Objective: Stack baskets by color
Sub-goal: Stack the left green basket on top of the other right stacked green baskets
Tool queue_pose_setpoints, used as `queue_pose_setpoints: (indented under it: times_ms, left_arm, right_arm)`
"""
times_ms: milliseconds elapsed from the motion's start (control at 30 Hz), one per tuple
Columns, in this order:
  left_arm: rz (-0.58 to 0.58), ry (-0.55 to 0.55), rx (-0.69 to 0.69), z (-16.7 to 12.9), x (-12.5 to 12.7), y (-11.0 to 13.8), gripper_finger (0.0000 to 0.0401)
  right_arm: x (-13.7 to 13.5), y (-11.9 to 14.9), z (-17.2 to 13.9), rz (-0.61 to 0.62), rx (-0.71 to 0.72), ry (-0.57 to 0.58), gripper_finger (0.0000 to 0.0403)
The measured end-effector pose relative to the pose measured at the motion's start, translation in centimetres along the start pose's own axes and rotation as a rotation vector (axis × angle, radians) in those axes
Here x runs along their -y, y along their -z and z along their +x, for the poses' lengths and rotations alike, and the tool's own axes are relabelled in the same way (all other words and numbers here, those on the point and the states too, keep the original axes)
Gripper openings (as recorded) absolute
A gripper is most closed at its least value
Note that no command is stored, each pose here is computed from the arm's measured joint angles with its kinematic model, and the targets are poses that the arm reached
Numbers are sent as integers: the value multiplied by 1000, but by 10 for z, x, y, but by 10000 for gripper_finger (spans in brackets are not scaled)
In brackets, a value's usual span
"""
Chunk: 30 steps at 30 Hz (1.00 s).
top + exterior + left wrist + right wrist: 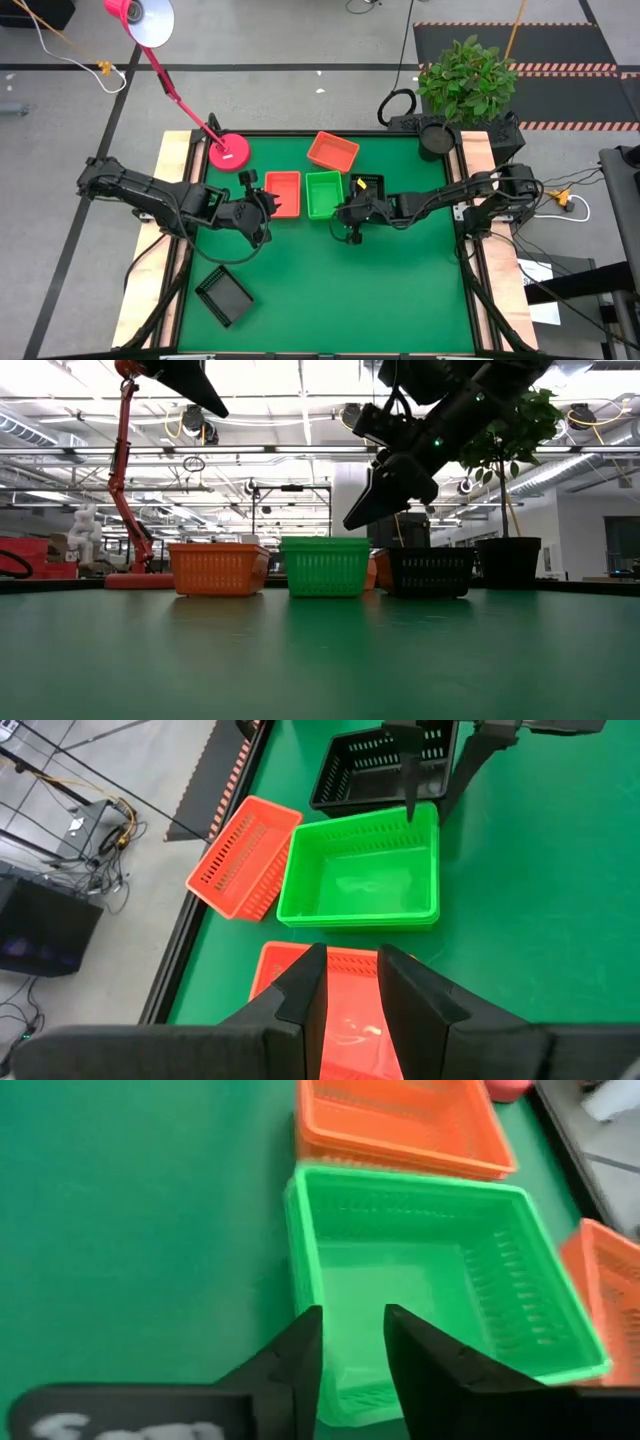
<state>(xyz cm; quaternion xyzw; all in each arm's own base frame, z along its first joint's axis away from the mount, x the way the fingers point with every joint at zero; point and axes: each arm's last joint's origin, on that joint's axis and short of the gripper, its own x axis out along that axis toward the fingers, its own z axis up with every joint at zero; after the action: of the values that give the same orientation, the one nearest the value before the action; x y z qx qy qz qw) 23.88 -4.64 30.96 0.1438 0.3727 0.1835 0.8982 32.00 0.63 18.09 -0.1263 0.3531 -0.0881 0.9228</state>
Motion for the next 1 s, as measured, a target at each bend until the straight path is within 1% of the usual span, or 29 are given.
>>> queue_pose_setpoints:
  times_ms: [133, 300, 400, 567, 733, 833, 1000]
  left_arm:
    - [0, 0, 0, 0, 0, 0, 93]
    - [-2, 5, 6, 0, 0, -1, 93]
    - [-3, 5, 7, 0, 0, -1, 93]
    - [-3, 5, 6, 0, 0, -1, 93]
    - [-5, 7, 18, 0, 0, -2, 93]
    - [-8, 8, 29, 0, 0, -3, 93]
    - [1, 10, 30, 0, 0, -4, 93]
  right_arm:
    - [-1, 0, 0, 4, 4, -31, 115]
    - [-1, 1, 0, 11, -3, -34, 95]
    - [-1, 1, 0, 21, -6, -63, 81]
    - [0, 4, 3, 26, -24, -78, 66]
    - [1, 6, 7, 47, -35, -74, 59]
    - [1, 6, 7, 61, -28, -97, 59]
    - [1, 5, 7, 97, -30, -100, 59]
